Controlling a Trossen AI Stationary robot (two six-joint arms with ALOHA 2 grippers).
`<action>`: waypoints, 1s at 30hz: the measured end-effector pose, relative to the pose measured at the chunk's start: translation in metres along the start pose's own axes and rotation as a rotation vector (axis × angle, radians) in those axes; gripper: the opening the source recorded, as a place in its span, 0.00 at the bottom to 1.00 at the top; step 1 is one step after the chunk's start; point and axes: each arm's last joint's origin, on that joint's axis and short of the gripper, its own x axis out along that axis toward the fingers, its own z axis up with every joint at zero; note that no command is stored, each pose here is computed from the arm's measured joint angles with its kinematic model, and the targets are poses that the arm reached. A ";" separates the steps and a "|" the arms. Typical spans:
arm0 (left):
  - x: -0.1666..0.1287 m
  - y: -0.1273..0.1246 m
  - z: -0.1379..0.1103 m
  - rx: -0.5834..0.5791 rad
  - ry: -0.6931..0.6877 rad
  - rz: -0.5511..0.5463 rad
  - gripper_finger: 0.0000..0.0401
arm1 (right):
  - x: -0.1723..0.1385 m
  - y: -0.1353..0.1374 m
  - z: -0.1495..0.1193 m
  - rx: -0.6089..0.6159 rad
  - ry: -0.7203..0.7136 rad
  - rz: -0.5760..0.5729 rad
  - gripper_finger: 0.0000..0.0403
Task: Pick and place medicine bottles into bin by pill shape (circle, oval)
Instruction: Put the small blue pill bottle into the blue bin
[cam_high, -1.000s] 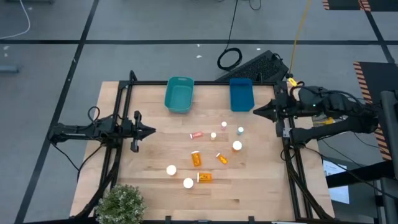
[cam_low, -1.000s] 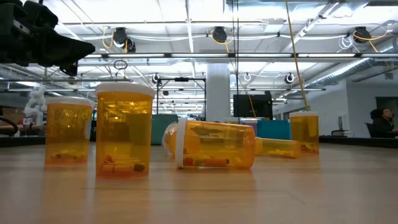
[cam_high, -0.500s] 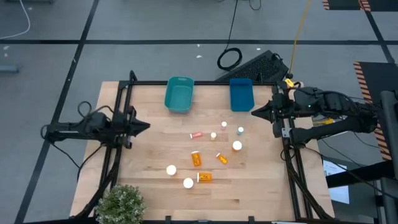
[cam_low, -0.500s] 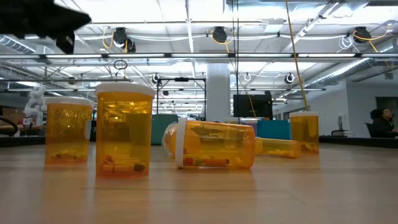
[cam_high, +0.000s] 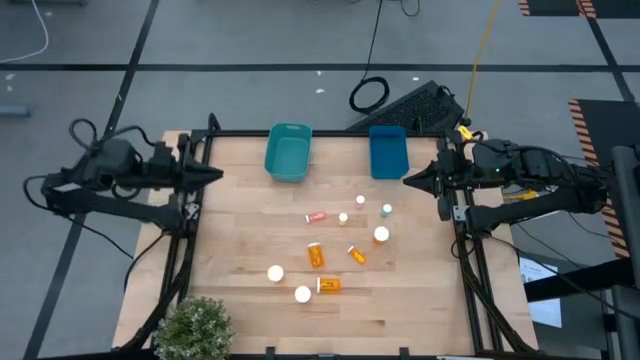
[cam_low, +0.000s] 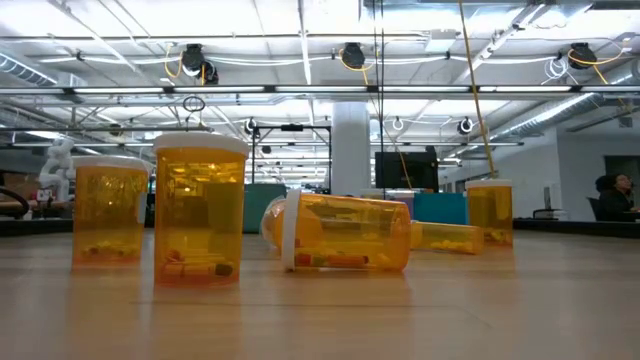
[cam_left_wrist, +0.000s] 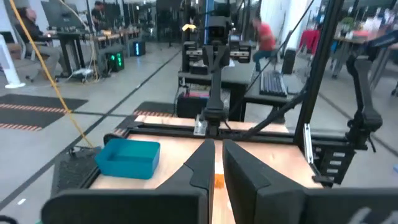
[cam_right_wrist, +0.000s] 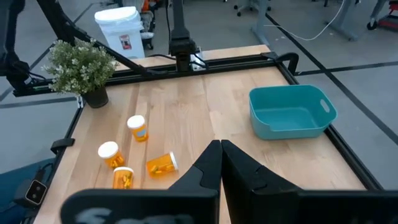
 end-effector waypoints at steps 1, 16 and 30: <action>0.003 -0.001 0.007 0.004 0.027 0.001 0.09 | 0.000 0.000 0.000 0.004 -0.001 0.000 0.00; 0.083 -0.017 -0.013 -0.031 0.350 -0.015 0.09 | 0.026 0.001 -0.011 0.069 0.093 -0.014 0.00; 0.133 -0.046 -0.087 -0.041 0.310 -0.007 0.09 | 0.079 0.008 -0.074 0.147 0.361 -0.132 0.07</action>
